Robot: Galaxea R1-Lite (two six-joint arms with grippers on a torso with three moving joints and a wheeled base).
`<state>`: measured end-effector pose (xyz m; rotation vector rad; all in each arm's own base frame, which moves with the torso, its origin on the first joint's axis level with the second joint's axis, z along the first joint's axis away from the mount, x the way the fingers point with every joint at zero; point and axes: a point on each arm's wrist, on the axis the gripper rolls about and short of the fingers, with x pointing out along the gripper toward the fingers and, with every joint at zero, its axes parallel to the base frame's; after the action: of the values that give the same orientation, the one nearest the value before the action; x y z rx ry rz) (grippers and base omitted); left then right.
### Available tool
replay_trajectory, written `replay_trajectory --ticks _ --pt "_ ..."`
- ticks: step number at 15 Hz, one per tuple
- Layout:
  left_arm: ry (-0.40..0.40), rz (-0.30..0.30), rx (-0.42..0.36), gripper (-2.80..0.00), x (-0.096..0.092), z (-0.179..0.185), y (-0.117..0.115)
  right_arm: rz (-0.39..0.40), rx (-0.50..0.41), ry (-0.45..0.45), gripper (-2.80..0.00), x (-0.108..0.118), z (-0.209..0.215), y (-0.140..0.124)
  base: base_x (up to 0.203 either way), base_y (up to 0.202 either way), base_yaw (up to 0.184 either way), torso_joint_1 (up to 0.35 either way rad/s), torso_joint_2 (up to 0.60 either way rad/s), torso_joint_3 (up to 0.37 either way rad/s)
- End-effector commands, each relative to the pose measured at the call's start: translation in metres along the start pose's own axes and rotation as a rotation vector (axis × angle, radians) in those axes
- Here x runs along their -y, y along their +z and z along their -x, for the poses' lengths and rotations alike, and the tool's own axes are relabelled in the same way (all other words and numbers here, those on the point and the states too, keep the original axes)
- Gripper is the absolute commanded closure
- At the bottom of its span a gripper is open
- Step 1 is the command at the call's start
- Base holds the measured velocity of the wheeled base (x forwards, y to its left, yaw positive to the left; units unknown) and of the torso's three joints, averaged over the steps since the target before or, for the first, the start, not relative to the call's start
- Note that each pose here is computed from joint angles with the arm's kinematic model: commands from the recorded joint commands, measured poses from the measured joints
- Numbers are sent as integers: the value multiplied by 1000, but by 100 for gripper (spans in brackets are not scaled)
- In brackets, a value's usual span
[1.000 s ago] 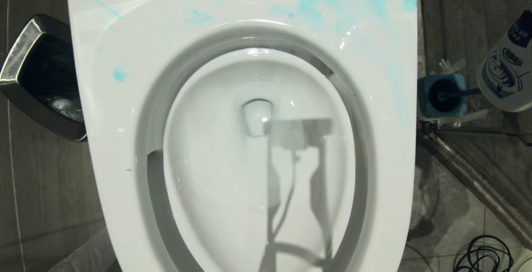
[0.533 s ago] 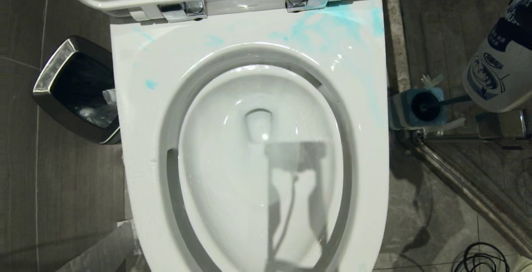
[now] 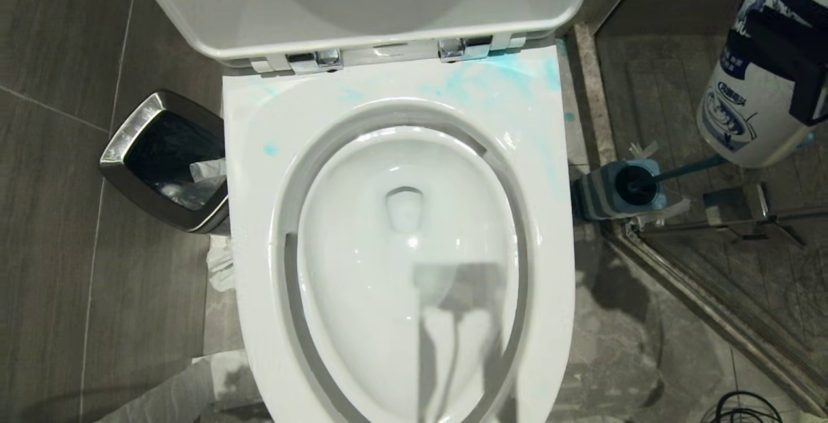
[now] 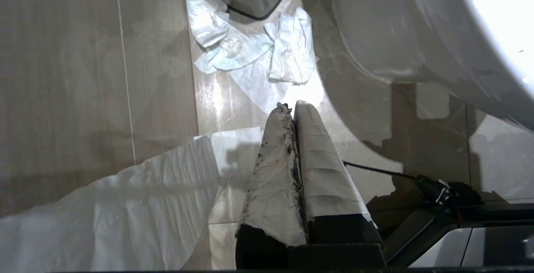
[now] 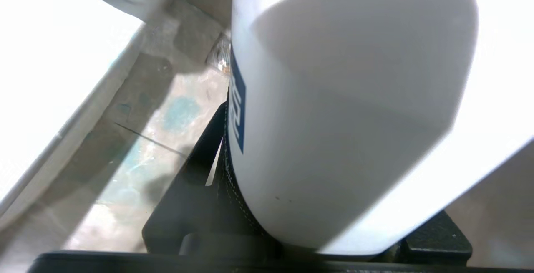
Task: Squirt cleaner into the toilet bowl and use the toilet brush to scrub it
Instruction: Pour in the cleaning agent
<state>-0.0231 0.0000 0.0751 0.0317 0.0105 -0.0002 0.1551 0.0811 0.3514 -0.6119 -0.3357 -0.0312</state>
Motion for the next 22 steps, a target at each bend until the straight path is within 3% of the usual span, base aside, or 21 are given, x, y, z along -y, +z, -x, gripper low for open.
replay_trajectory --ticks 1,10,18,22 --pt "0 -2 9 0 0 0 0 54 20 47 0 -11 1 4 0 0 0 2 6 207" --pt "-12 -13 11 0 0 0 1 62 21 160 0 -68 -15 28 0 0 0 1 2 137" --pt "-3 -8 9 0 0 0 0 368 99 214 0 -123 -40 63 0 0 0 0 0 0" --pt "0 1 10 0 0 0 0 601 57 189 0 -143 -35 79 0 0 0 0 0 0"
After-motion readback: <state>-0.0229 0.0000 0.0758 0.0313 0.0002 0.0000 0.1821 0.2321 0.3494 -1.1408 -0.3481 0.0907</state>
